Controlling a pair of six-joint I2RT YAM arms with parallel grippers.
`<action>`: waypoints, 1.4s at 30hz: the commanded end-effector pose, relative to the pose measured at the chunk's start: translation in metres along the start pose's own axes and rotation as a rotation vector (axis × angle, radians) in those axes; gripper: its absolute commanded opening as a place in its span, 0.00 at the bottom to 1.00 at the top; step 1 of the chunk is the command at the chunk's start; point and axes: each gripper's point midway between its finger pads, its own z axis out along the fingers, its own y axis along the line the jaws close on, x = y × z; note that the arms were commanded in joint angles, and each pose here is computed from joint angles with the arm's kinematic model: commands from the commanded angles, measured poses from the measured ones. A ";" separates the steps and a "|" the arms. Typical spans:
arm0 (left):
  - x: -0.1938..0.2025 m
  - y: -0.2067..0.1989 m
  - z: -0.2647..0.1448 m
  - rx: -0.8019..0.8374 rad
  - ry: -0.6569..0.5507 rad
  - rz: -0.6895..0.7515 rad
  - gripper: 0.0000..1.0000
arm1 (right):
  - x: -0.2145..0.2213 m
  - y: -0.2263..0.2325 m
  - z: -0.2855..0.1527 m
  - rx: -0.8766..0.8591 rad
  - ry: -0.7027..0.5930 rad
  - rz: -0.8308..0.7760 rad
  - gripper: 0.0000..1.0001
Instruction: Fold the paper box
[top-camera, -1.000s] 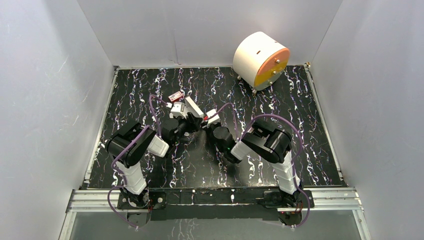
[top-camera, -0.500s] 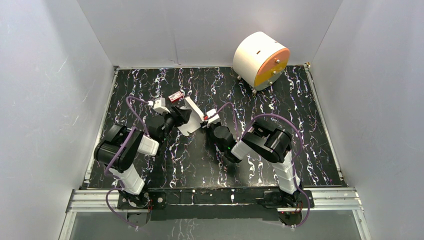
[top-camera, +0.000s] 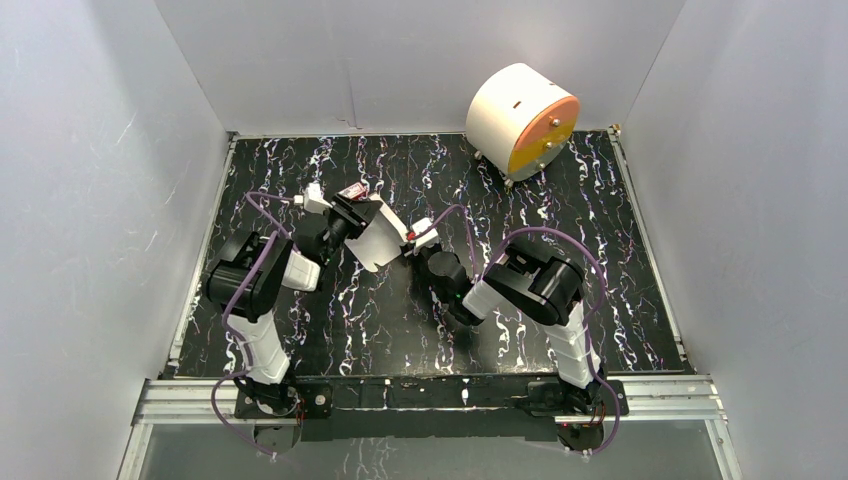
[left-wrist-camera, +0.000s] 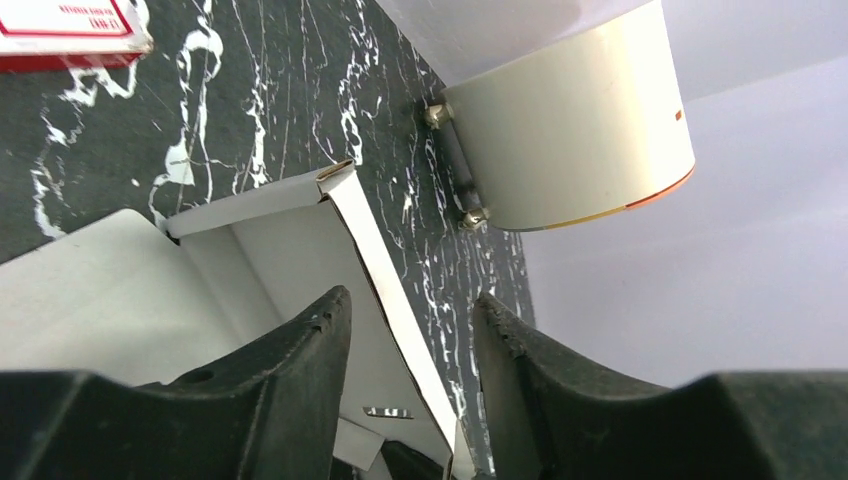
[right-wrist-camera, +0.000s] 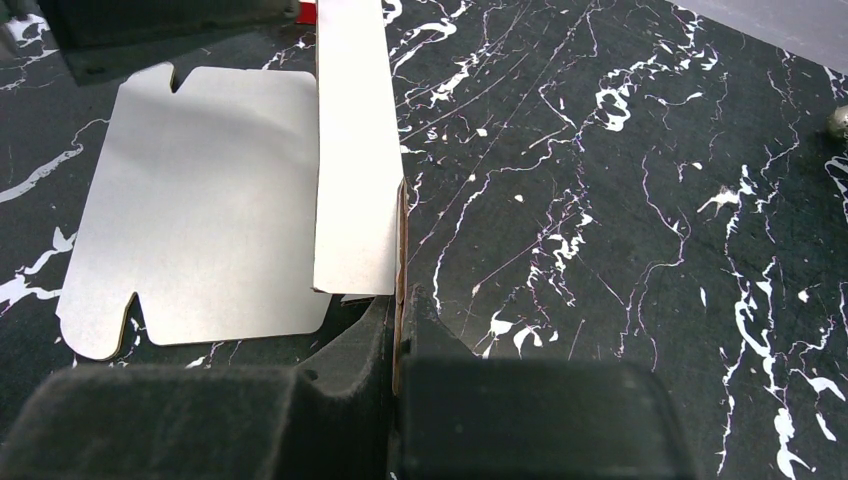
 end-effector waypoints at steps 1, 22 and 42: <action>0.000 -0.011 0.011 0.048 0.026 -0.123 0.43 | 0.055 0.009 -0.014 -0.067 0.183 -0.084 0.00; 0.018 -0.007 0.001 0.094 0.058 -0.305 0.00 | 0.049 -0.007 -0.016 0.025 0.181 -0.031 0.00; 0.051 -0.042 -0.056 0.123 0.073 -0.314 0.00 | 0.037 -0.020 -0.017 0.079 0.160 0.040 0.00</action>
